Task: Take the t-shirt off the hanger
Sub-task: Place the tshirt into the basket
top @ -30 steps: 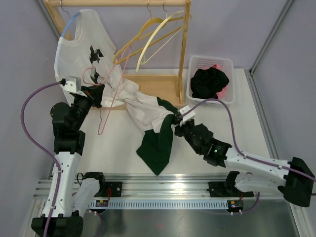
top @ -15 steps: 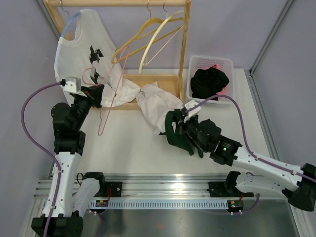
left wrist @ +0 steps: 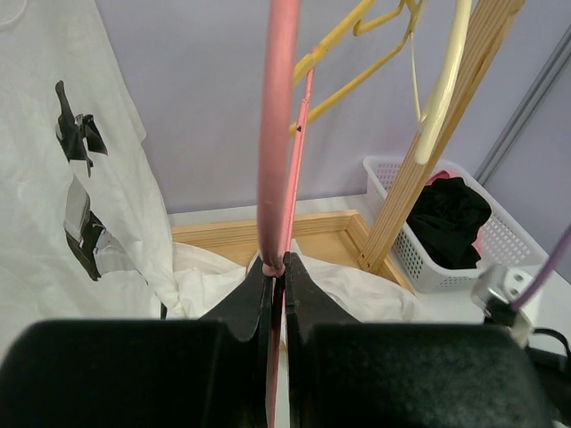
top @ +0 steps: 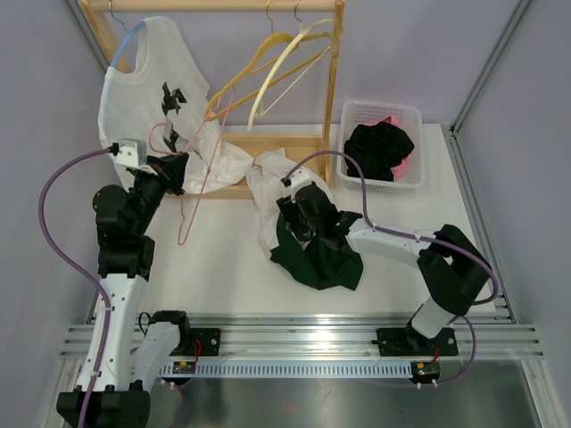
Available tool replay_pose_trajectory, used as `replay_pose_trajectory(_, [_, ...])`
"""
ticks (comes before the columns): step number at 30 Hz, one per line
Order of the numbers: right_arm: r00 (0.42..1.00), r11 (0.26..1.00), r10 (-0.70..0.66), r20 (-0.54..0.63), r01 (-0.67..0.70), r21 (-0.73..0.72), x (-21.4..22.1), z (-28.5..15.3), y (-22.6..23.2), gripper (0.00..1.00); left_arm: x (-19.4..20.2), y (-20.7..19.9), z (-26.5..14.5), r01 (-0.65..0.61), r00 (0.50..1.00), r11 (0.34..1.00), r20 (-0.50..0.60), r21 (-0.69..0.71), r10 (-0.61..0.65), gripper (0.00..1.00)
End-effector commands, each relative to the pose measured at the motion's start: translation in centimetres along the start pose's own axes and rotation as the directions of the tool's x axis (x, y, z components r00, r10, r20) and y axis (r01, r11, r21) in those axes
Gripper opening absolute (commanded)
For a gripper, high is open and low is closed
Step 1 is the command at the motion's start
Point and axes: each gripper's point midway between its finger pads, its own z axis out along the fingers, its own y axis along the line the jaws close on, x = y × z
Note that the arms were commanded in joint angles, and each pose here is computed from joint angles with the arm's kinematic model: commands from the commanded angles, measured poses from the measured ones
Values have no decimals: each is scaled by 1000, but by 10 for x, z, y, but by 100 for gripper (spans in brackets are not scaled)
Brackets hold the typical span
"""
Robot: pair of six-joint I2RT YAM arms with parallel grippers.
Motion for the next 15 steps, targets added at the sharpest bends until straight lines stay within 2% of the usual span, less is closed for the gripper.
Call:
replay_pose_trajectory(1, [984, 992, 125, 126, -122, -28, -43, 25, -4, 92, -14, -5, 3, -18, 998, 999, 60, 28, 17, 0])
replay_pose_trajectory(2, [985, 991, 135, 112, -134, -11, -36, 35, -8, 98, -14, -5, 3, -18, 998, 999, 60, 28, 17, 0])
replay_pose_trajectory(3, [980, 987, 158, 120, -158, -11, -42, 41, -9, 100, -14, -5, 3, -19, 998, 999, 61, 31, 17, 0])
replay_pose_trajectory(11, [982, 970, 188, 23, -189, 154, -7, 86, -31, 99, -13, -7, 2, -17, 998, 999, 57, 39, 15, 0])
replay_pose_trajectory(15, [981, 965, 194, -2, -190, 179, 4, 92, -38, 99, -12, -7, 2, -17, 998, 999, 55, 41, 15, 0])
